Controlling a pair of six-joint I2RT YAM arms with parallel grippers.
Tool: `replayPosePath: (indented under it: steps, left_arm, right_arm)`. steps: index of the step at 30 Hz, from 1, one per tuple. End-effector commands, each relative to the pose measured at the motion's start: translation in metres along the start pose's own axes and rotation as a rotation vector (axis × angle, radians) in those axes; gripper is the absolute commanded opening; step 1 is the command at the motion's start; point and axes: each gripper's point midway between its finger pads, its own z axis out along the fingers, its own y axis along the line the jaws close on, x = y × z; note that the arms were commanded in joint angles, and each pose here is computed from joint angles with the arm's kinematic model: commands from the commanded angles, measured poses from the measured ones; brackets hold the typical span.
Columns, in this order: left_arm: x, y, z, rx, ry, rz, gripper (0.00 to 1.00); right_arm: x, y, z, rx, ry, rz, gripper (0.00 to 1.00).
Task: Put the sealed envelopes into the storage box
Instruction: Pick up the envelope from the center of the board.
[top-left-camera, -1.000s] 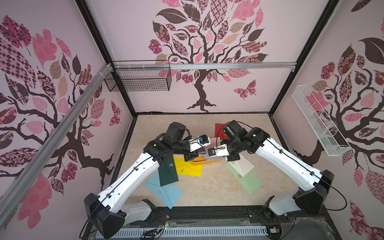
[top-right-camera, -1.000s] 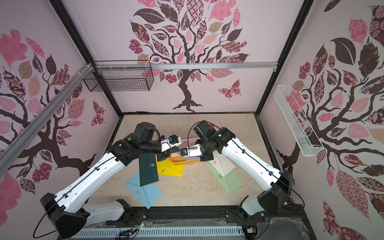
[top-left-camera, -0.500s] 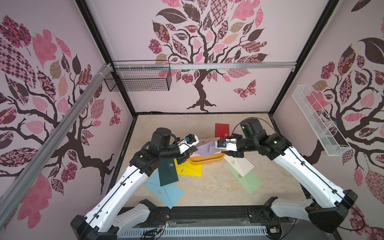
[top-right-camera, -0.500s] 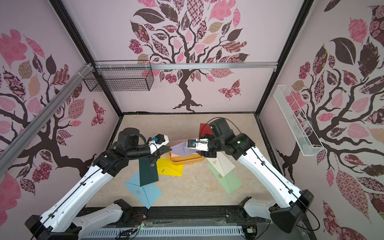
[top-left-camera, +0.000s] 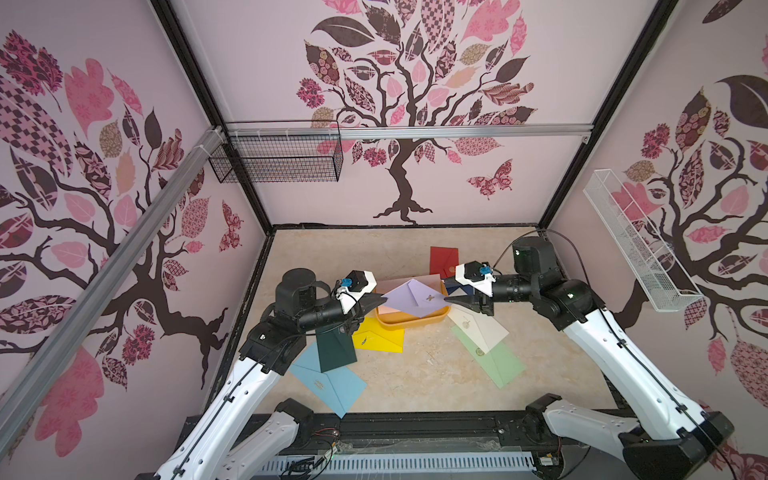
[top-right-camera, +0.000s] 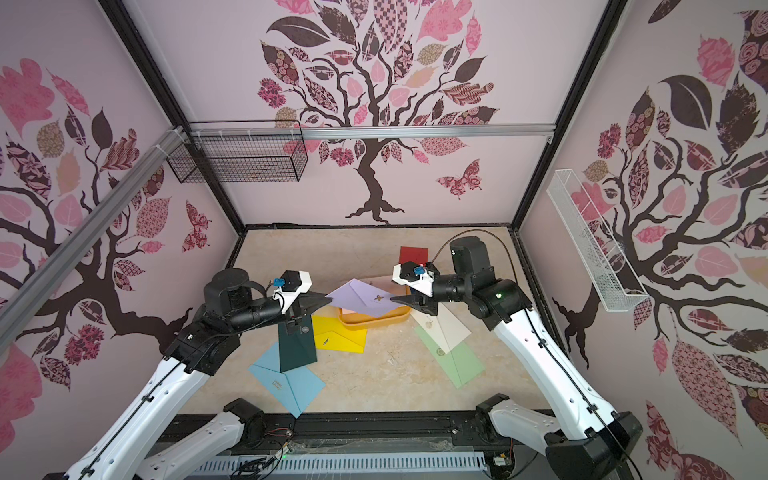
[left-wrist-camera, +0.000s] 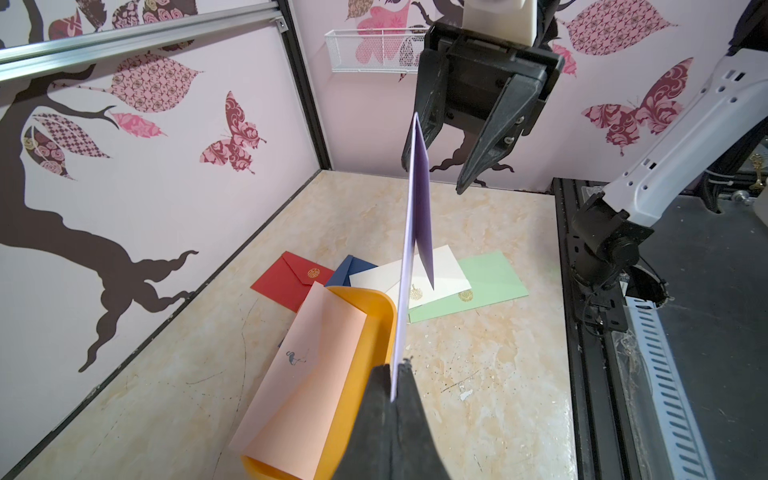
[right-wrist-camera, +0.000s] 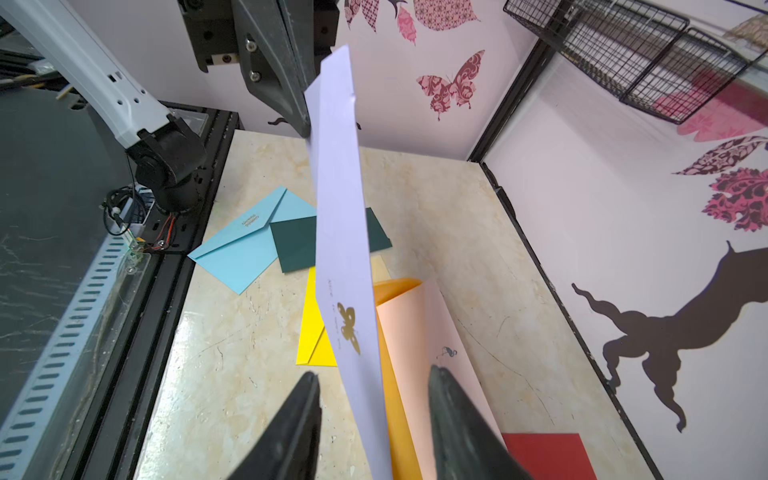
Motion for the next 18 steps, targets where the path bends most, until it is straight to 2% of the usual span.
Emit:
replayPosePath:
  steps: [1,6,12,18]
  left_arm:
    - [-0.009,-0.005,-0.001,0.035,-0.040,-0.009,0.00]
    - [-0.014,-0.009,-0.003,0.053,-0.063,-0.008,0.00]
    - [-0.017,-0.011,-0.004,0.070,-0.073,-0.012,0.00]
    - [-0.018,-0.015,-0.003,0.095,-0.079,-0.019,0.00]
  right_arm:
    - [-0.014,0.001,0.002,-0.041,-0.063,0.010,0.46]
    - [-0.011,0.001,0.006,-0.066,-0.059,0.027,0.46]
    - [-0.007,0.000,0.010,-0.073,-0.057,0.029,0.36]
    - [-0.004,-0.002,0.013,-0.079,-0.050,0.034,0.33]
